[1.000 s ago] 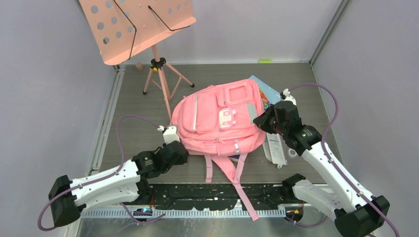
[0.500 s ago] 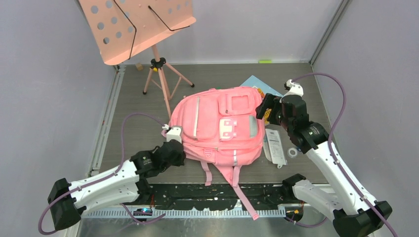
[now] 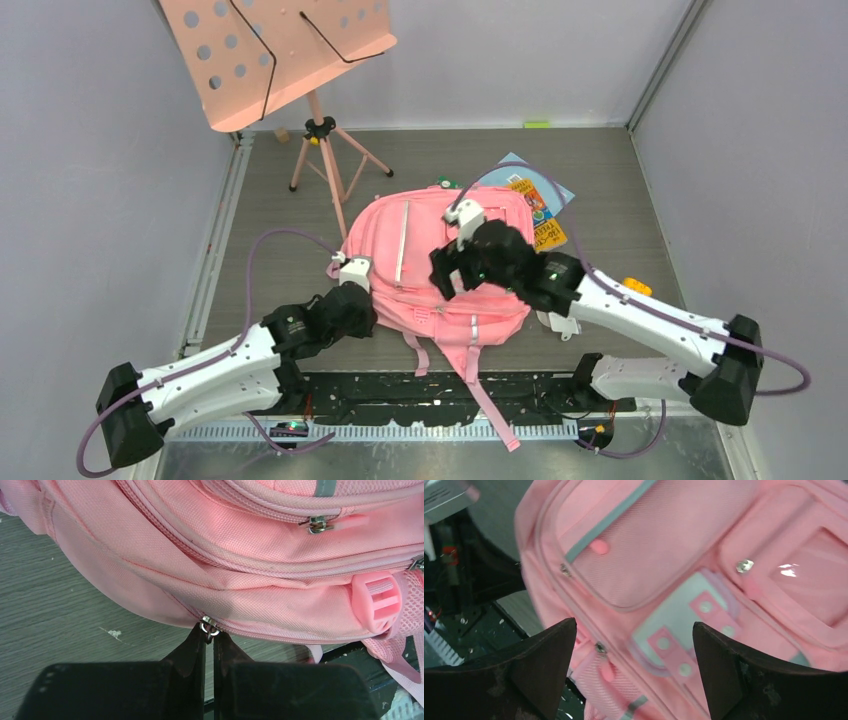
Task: Pack the student bag
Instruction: Unzip the student bag at the center of the board.
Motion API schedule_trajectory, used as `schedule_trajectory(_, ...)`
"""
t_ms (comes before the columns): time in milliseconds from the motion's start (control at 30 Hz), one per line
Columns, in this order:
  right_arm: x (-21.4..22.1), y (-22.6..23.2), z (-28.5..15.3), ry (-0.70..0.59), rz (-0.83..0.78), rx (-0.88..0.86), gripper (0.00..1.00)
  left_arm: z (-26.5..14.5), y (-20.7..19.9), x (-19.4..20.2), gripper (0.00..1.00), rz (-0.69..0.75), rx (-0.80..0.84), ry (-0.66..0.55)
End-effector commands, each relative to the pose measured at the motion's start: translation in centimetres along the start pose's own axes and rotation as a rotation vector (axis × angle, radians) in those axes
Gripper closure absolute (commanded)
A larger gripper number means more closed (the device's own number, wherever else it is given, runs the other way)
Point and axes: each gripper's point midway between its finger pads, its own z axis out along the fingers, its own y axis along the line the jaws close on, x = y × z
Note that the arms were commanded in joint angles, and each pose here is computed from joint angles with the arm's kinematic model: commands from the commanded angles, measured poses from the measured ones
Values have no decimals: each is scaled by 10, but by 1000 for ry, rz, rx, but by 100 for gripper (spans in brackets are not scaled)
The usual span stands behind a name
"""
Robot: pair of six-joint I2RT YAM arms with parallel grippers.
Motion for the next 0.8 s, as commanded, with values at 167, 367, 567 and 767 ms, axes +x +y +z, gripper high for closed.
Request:
schedule_trajectory(167, 15, 100, 39, -150, -269, -87, 11, -13, -32, -35, 100, -43, 131, -92)
schedule_trajectory(367, 37, 120, 60, -148, -259, -116, 15, -13, -34, -37, 100, -53, 146, -106)
schedule_trajectory(567, 57, 129, 72, -139, -289, -79, 18, -14, -38, -41, 100, -55, 154, -110)
schedule_trajectory(767, 66, 135, 74, -157, -323, -37, 16, -17, -43, -48, 100, -69, 174, -130)
